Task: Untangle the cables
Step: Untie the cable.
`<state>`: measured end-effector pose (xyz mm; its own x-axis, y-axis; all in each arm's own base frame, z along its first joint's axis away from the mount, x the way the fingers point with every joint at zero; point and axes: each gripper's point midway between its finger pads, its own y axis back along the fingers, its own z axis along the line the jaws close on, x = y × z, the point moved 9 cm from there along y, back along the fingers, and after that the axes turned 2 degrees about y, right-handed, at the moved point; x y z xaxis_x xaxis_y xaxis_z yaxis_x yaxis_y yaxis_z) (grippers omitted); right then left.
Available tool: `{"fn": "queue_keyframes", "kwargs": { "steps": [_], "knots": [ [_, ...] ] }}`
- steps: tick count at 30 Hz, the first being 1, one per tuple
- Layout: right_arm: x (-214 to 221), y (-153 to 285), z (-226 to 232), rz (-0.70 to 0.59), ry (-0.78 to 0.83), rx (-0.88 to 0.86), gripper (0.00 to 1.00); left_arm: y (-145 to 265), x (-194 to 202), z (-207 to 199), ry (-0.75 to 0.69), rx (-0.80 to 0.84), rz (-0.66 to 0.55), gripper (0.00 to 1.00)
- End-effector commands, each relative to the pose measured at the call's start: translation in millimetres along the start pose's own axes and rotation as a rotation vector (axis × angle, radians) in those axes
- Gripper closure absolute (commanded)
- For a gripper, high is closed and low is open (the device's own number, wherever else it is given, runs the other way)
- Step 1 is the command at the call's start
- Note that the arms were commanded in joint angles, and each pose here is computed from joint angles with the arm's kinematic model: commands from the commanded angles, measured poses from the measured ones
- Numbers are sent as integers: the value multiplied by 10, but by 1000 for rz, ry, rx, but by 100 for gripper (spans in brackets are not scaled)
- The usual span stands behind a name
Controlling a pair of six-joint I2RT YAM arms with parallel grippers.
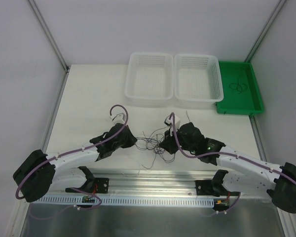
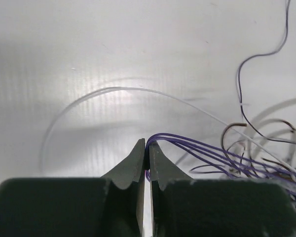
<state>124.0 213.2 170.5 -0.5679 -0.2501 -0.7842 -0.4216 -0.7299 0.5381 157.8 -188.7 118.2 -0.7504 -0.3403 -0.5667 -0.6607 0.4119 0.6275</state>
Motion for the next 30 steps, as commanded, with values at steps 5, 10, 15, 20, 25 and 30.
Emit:
{"fn": "queue_keyframes", "kwargs": {
  "steps": [5, 10, 15, 20, 25, 30],
  "knots": [
    [-93, 484, 49, -72, 181, -126, 99, 6, -13, 403, 18, -194, -30, 100],
    [-228, 819, -72, -270, 152, 10, 99, 49, 7, 654, 56, -264, -35, 100],
    [-341, 1312, -283, -449, 55, 268, 99, 129, 5, 852, 90, -299, -58, 100],
    [-340, 1658, -511, -539, -118, 609, 99, 209, -67, 975, 119, -336, -94, 100],
    [-299, 1413, -553, -355, -115, 635, 99, 310, -110, 948, 132, -301, -118, 100],
    [-328, 1046, -471, -117, -71, 503, 88, 449, -188, 702, 105, -104, -89, 100]
  ]
}}
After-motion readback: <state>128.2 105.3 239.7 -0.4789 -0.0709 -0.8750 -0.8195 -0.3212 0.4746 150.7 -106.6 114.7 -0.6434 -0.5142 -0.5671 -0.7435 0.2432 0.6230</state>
